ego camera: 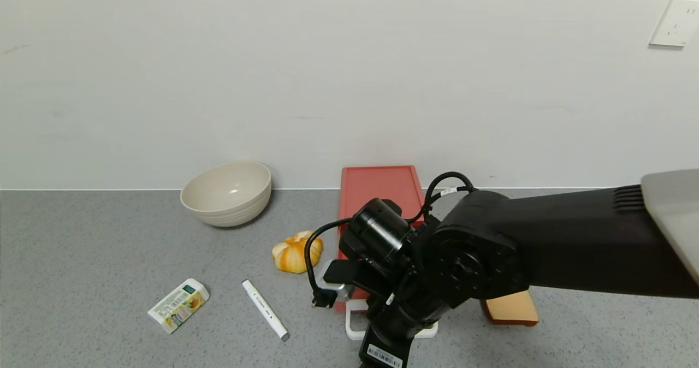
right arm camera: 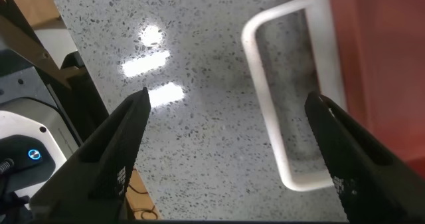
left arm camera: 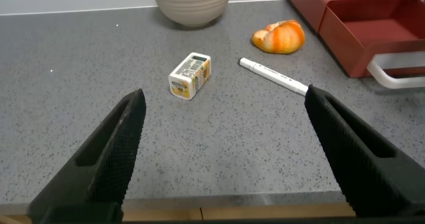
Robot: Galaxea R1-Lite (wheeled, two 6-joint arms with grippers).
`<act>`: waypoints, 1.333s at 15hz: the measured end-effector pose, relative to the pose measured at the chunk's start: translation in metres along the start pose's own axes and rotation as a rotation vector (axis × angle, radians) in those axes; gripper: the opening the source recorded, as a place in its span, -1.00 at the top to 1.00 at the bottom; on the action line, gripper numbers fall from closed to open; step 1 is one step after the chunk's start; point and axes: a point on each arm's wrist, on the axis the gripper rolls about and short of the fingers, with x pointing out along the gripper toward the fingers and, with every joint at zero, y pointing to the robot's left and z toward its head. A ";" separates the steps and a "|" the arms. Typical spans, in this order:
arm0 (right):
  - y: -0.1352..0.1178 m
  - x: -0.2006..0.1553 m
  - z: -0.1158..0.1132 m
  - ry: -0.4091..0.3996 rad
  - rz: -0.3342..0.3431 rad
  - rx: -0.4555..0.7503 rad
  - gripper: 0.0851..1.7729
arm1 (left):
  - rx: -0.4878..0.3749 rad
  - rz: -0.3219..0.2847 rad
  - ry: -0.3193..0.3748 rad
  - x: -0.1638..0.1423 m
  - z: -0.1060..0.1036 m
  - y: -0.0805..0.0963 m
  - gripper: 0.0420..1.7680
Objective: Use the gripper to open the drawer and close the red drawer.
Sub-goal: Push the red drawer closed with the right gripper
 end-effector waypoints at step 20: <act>0.025 0.038 -0.009 0.183 0.081 -0.021 -0.93 | 0.000 0.002 0.000 0.000 0.000 0.000 -0.95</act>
